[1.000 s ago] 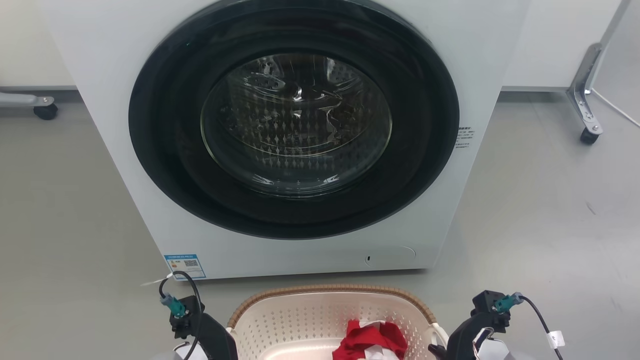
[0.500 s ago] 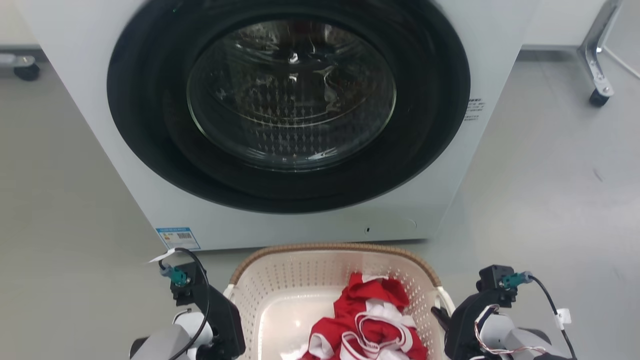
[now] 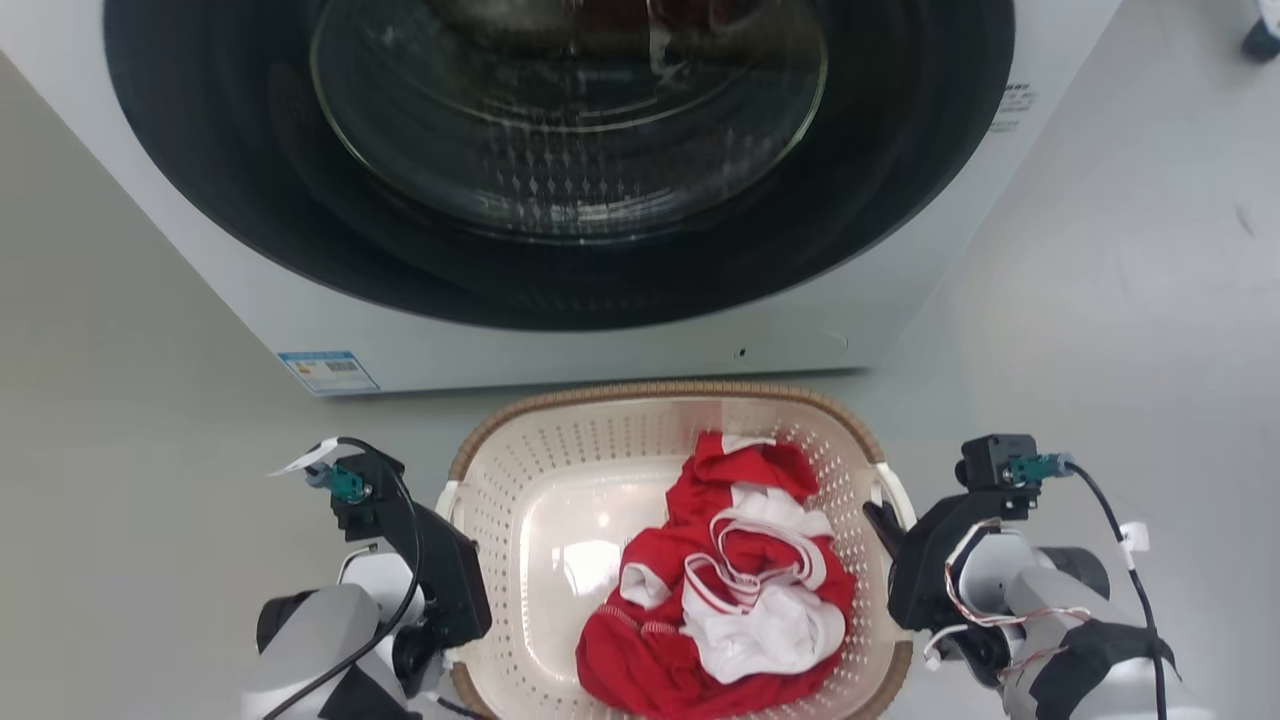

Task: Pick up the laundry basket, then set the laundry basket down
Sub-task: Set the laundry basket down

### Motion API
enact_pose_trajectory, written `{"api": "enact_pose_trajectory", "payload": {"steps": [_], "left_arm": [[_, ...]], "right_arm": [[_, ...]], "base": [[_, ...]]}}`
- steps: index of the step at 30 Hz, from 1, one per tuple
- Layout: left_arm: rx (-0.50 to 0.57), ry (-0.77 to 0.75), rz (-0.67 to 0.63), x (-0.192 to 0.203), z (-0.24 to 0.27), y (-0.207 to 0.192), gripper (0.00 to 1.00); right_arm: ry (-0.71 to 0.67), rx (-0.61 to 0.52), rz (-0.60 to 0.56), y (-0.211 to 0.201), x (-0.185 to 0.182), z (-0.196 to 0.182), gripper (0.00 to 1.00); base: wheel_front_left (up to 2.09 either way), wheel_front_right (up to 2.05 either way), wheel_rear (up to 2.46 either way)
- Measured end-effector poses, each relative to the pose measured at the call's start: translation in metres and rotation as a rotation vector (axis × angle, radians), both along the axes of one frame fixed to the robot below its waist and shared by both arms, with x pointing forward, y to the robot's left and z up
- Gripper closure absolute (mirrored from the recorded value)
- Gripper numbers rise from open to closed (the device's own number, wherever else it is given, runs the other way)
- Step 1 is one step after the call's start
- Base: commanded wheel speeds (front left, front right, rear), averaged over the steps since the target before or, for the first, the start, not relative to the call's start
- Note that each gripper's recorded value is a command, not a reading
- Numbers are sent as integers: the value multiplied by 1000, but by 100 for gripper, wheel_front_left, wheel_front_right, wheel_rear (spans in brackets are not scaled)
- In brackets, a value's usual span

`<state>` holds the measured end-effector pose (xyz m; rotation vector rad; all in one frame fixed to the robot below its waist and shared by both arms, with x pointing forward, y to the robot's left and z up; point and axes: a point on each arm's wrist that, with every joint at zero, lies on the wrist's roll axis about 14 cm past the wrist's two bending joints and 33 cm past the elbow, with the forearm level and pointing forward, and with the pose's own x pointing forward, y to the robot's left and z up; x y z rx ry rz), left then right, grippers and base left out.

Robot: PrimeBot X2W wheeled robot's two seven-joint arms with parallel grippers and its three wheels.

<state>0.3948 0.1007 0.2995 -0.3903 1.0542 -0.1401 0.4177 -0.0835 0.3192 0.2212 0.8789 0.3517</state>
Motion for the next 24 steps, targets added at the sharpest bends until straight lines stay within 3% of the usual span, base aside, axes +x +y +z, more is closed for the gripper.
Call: {"api": "enact_pose_trajectory", "payload": {"steps": [24], "left_arm": [[25,84,22,41,-83,3,100]], "right_arm": [[18,-15,28,5,51,-80,100]], "base": [[0,0,0]]}}
